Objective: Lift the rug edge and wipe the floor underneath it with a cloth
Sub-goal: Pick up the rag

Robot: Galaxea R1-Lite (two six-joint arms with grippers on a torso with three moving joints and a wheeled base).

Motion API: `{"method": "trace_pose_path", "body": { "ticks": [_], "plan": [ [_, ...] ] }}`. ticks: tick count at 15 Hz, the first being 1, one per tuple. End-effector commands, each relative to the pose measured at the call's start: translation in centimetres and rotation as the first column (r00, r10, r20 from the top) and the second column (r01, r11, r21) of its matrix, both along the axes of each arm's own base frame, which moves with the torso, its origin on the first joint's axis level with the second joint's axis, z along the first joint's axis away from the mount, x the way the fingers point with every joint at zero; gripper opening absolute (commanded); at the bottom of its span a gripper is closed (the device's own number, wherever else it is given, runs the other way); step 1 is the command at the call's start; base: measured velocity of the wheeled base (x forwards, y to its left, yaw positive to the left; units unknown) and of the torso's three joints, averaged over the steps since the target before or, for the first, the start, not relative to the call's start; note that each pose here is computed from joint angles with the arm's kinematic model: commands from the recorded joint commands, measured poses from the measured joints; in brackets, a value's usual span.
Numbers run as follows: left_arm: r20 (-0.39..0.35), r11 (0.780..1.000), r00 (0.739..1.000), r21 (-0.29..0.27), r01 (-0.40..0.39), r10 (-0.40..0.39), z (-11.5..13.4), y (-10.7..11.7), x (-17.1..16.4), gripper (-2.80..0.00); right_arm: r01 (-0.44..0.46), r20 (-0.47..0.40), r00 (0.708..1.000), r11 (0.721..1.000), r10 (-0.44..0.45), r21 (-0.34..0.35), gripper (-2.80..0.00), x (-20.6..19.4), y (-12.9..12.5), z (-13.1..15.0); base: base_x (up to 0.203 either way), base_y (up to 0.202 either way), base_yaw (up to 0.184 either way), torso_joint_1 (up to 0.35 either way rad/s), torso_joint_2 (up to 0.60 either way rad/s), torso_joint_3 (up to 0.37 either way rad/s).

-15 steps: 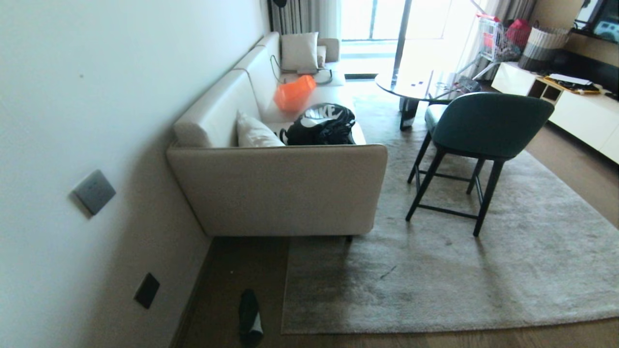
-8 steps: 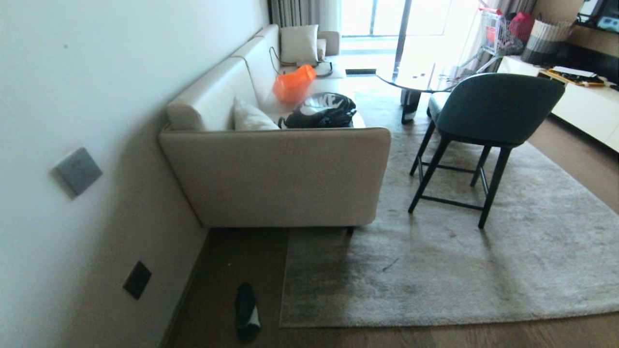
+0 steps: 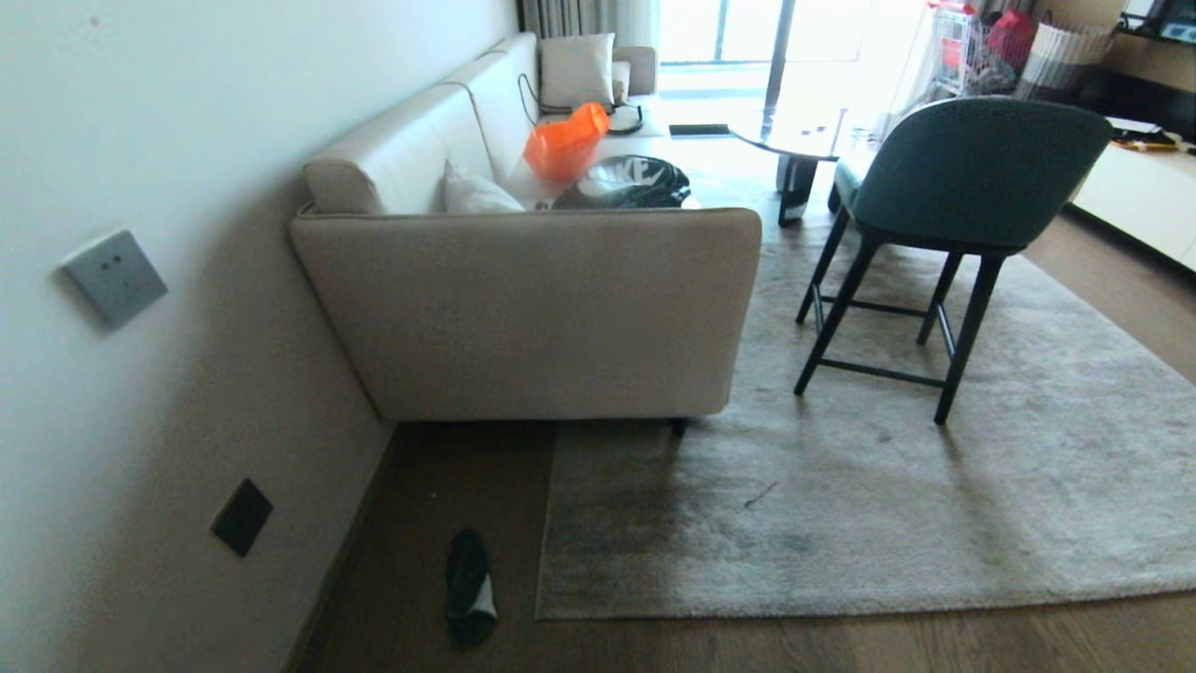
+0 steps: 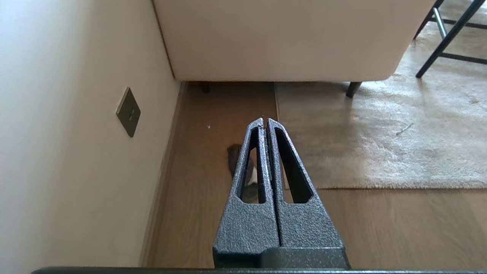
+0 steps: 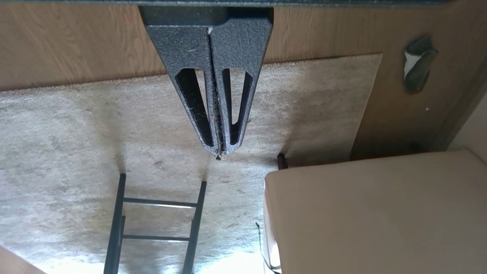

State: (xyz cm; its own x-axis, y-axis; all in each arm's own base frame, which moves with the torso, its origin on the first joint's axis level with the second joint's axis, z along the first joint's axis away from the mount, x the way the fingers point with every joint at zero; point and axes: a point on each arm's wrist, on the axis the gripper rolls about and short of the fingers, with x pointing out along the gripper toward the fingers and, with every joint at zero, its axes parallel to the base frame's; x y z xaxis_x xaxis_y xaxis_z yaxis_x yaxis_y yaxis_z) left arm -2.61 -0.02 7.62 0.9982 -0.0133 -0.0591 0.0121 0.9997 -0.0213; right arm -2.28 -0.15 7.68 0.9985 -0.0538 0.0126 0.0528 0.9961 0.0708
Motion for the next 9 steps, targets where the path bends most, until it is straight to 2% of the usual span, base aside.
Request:
{"method": "trace_pose_path", "body": {
  "ticks": [1,9],
  "plan": [
    [0.001,1.000,1.000,-0.001,0.000,0.000,0.02,0.00,0.00,-2.80,0.000,0.000,1.000,1.000,0.000,0.000,-2.80,0.01,0.00,0.02,0.000,0.000,0.000,0.002,0.05,0.076],
    [0.001,1.000,1.000,-0.001,0.000,0.000,0.02,0.00,0.00,-2.80,0.000,0.000,1.000,1.000,0.000,0.000,-2.80,0.01,0.00,0.02,0.000,0.000,0.000,0.000,0.00,0.000]
  ]
}}
